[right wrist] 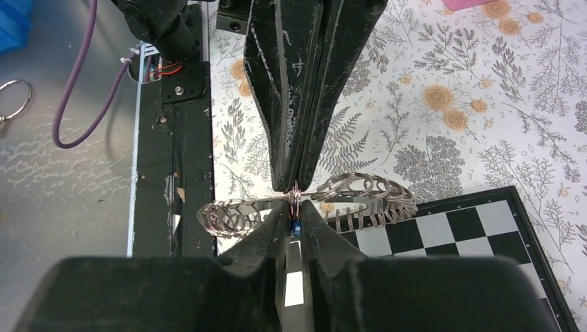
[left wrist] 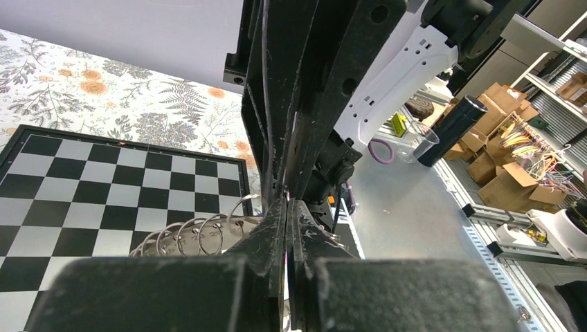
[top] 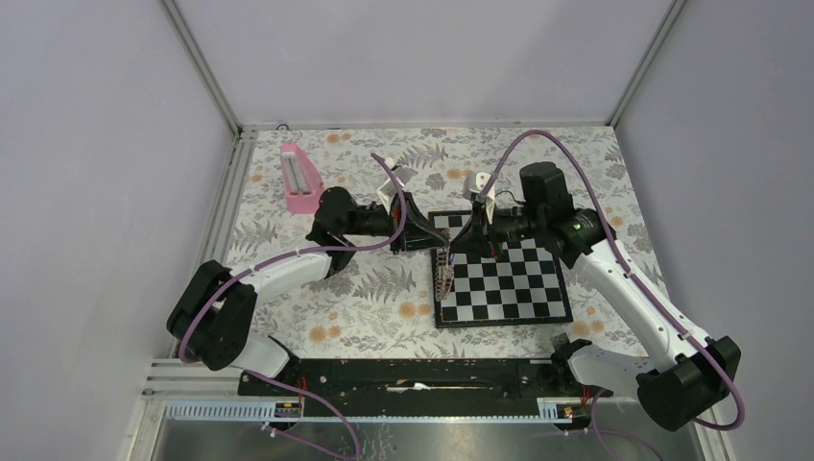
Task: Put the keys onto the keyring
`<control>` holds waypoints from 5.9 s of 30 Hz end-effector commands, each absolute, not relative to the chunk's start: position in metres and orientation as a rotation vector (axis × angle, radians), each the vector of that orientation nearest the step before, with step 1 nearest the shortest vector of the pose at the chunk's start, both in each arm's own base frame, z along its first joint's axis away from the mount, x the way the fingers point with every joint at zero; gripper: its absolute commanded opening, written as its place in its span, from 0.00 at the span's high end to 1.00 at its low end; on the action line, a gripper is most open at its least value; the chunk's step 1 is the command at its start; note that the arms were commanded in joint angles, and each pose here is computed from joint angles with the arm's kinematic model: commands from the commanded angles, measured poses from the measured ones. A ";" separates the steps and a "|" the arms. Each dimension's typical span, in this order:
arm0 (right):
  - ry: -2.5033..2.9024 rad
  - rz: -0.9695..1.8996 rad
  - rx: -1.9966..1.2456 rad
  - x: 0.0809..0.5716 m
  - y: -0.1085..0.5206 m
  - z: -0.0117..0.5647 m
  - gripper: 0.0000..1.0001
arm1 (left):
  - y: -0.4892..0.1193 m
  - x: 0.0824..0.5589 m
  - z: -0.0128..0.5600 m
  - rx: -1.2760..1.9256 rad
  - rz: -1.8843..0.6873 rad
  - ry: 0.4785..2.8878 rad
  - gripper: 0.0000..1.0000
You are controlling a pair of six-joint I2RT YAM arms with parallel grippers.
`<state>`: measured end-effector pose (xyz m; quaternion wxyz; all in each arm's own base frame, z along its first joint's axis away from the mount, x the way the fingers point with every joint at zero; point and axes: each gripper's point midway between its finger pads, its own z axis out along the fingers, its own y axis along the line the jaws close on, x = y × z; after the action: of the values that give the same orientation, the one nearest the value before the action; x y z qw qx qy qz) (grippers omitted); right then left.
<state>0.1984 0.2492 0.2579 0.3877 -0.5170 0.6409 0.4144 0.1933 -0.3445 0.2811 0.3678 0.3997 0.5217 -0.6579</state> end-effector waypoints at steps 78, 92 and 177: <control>1.698 0.920 -1.352 0.201 0.236 0.260 0.66 | -0.351 0.193 0.303 1.196 -1.545 1.235 1.00; 1.718 0.908 -1.321 0.208 0.237 0.250 1.00 | -0.355 0.213 0.307 1.042 -1.536 1.321 1.00; 1.906 0.898 -1.396 0.213 0.242 0.243 1.00 | -0.366 0.213 0.266 1.441 -1.272 1.205 0.71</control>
<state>0.2096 0.2340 0.2263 0.2773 -0.5179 0.7374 0.3334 0.2124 -0.3595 0.2452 0.4037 0.5679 0.5138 -0.5006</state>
